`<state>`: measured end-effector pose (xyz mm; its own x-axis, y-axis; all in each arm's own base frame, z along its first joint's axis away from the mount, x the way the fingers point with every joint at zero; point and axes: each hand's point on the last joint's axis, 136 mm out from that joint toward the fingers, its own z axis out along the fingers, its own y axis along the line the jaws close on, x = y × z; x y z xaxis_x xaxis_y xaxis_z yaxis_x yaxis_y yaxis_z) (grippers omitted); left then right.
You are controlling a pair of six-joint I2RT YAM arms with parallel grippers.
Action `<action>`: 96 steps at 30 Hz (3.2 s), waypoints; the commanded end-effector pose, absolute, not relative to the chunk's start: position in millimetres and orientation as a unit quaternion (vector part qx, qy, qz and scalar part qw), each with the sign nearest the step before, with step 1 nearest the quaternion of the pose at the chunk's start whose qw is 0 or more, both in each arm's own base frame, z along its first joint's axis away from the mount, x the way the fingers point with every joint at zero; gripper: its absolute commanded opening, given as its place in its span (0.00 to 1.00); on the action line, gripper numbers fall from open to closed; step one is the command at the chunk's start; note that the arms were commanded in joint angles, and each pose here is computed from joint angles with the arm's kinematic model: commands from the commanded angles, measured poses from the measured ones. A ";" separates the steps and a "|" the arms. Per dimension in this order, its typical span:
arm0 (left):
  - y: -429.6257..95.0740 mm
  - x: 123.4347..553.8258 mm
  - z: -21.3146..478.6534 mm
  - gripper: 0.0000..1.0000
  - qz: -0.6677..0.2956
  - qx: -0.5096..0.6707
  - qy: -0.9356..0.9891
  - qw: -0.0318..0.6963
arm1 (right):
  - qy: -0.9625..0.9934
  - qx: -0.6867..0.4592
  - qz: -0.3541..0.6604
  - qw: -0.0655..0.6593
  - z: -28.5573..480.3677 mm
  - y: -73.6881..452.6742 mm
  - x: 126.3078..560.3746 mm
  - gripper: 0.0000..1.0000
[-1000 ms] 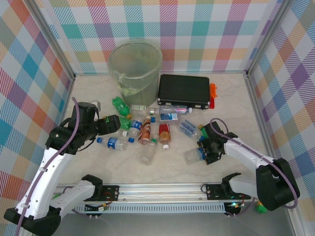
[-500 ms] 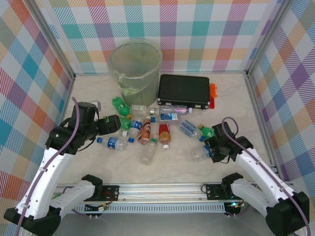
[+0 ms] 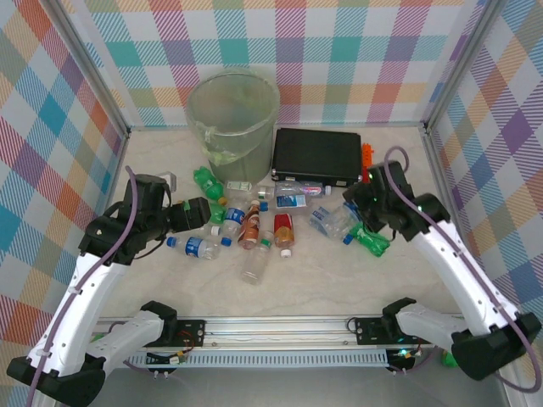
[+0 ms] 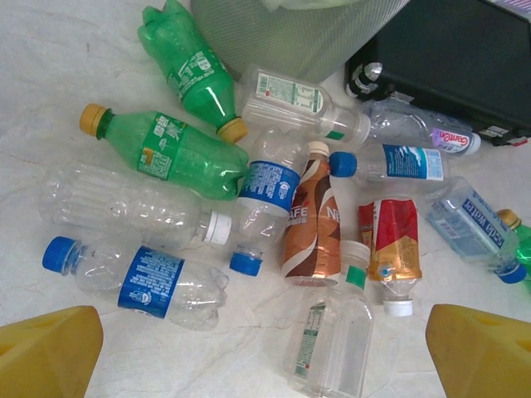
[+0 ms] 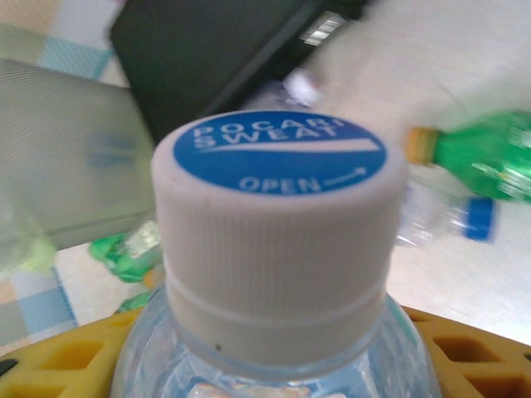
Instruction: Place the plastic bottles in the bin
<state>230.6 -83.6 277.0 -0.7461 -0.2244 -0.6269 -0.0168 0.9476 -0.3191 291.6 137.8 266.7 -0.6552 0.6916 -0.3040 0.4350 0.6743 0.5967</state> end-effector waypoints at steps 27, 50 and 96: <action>-85.5 252.6 345.9 1.00 -0.184 -0.135 0.887 0.400 | 0.758 0.077 0.416 0.496 462.9 295.8 512.3 0.58; -109.3 263.3 343.2 1.00 -0.234 -0.096 0.877 0.409 | 0.751 0.011 0.374 0.544 412.5 355.3 547.2 0.59; -156.6 291.5 326.0 0.99 -0.292 -0.005 0.877 0.382 | 0.898 -0.034 0.155 0.411 322.5 234.1 405.8 0.99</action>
<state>291.0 -139.0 323.1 -0.7005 -0.2806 -0.6562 0.1222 0.8587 -0.4977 422.4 252.1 343.7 -0.6272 0.1483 -0.7646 -0.2057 0.9153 0.3462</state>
